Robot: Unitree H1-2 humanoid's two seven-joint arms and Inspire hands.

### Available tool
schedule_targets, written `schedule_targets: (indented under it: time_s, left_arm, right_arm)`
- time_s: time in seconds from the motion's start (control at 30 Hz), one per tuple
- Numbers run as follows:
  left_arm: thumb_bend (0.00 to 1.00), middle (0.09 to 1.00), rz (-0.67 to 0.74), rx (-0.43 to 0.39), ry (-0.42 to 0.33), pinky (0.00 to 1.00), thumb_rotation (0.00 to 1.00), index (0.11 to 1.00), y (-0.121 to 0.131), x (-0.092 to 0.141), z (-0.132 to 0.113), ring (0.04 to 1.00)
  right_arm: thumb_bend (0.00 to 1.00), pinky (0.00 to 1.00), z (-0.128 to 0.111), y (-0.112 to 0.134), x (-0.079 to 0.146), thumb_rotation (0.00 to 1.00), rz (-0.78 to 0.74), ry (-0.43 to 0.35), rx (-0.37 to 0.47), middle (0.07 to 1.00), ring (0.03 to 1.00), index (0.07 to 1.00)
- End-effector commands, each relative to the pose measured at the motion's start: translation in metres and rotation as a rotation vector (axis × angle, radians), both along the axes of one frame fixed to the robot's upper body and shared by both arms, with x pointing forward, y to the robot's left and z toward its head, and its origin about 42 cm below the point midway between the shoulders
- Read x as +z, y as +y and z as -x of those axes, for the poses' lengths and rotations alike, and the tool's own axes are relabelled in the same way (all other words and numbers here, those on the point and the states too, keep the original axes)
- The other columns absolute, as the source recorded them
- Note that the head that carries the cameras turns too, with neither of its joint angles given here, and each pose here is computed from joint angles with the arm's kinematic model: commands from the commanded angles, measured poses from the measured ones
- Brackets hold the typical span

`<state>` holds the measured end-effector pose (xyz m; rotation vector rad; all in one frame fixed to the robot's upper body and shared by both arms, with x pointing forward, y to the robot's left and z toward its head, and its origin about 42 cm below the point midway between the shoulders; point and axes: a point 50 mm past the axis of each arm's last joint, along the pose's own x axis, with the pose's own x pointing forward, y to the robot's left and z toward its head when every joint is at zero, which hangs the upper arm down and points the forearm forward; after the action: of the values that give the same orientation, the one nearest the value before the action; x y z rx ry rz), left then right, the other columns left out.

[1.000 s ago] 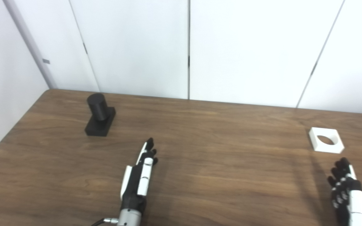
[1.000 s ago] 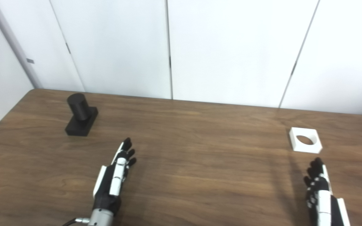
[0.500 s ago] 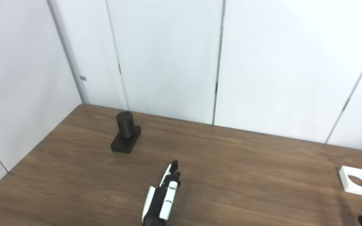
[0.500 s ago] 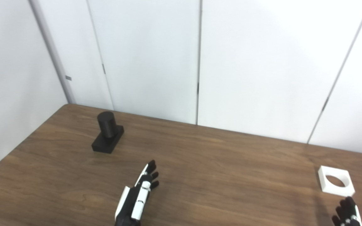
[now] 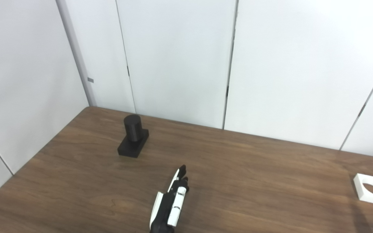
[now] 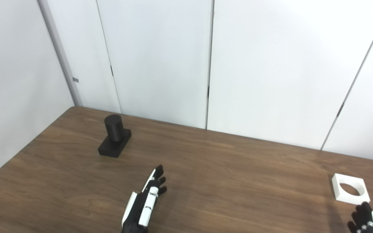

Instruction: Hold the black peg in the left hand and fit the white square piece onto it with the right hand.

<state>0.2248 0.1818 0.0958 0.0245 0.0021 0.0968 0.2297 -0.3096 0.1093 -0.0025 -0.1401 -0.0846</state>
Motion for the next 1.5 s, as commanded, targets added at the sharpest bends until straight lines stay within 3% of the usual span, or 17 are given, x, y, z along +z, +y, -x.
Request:
schedule_targets:
  time_s: [0.0, 0.1, 0.23, 0.3, 0.43, 0.5, 0.57, 0.63, 0.77, 0.87, 1.07, 1.47]
  left_arm:
    - [0.50, 1.000, -0.003, -0.010, 0.083, 0.92, 0.98, 0.999, -0.007, -0.011, 0.016, 0.981]
    - [0.46, 1.000, -0.054, 0.008, 0.069, 0.93, 0.89, 1.000, -0.001, 0.004, 0.014, 0.980]
    - [0.42, 0.993, -0.188, 0.050, 0.028, 0.92, 0.62, 0.997, 0.017, 0.040, 0.011, 0.973]
    - [0.44, 0.981, -0.246, 0.077, 0.028, 0.93, 0.52, 0.994, 0.029, 0.057, 0.008, 0.964]
    - [0.52, 0.969, -0.345, 0.151, 0.052, 0.86, 0.43, 0.991, 0.050, 0.076, 0.003, 0.934]
    - [0.61, 0.947, -0.410, 0.195, 0.072, 0.84, 0.46, 0.975, 0.057, 0.079, 0.002, 0.903]
    - [0.70, 0.957, -0.503, 0.220, 0.082, 0.88, 0.49, 0.975, 0.066, 0.081, -0.001, 0.923]
    - [0.73, 0.959, -0.558, 0.234, 0.085, 0.88, 0.49, 0.972, 0.071, 0.083, -0.003, 0.928]
    - [0.76, 0.983, -0.614, 0.273, 0.099, 0.89, 0.44, 0.953, 0.084, 0.083, -0.012, 0.963]
    - [0.79, 0.985, -0.656, 0.299, 0.113, 0.88, 0.44, 0.954, 0.093, 0.082, -0.021, 0.961]
    - [0.84, 0.967, -0.853, 0.347, 0.129, 0.78, 0.51, 0.916, 0.110, 0.076, -0.045, 0.932]
    - [0.86, 0.946, -1.077, 0.396, 0.174, 0.90, 0.62, 0.888, 0.136, 0.069, -0.089, 0.953]
  right_arm:
    - [0.76, 1.00, 0.012, 0.003, -0.027, 1.00, -0.036, 0.093, -0.017, 1.000, 1.000, 1.000]
    - [0.75, 1.00, 0.012, 0.003, -0.026, 1.00, -0.032, 0.093, -0.022, 1.000, 1.000, 1.000]
    - [0.74, 1.00, 0.012, 0.000, -0.029, 1.00, -0.038, 0.094, -0.022, 1.000, 1.000, 1.000]
    - [0.75, 1.00, 0.012, 0.001, -0.030, 1.00, -0.034, 0.097, -0.024, 1.000, 1.000, 1.000]
    - [0.73, 1.00, 0.012, 0.003, -0.029, 1.00, -0.038, 0.099, -0.026, 1.000, 1.000, 1.000]
    - [0.72, 1.00, 0.013, 0.005, -0.028, 1.00, -0.043, 0.099, -0.025, 1.000, 1.000, 1.000]
    - [0.72, 1.00, 0.013, 0.006, -0.027, 1.00, -0.045, 0.099, -0.024, 1.000, 1.000, 1.000]
    - [0.72, 1.00, 0.013, 0.006, -0.027, 1.00, -0.044, 0.101, -0.024, 1.000, 1.000, 1.000]
    - [0.72, 1.00, 0.013, 0.007, -0.026, 1.00, -0.037, 0.102, -0.025, 1.000, 1.000, 1.000]
    - [0.72, 1.00, 0.013, 0.008, -0.025, 1.00, -0.035, 0.104, -0.032, 1.000, 1.000, 1.000]
    - [0.73, 1.00, 0.015, 0.008, -0.026, 1.00, -0.036, 0.102, -0.030, 0.998, 1.000, 1.000]
    - [0.73, 1.00, 0.017, 0.009, -0.026, 1.00, -0.037, 0.112, -0.037, 0.995, 1.000, 1.000]
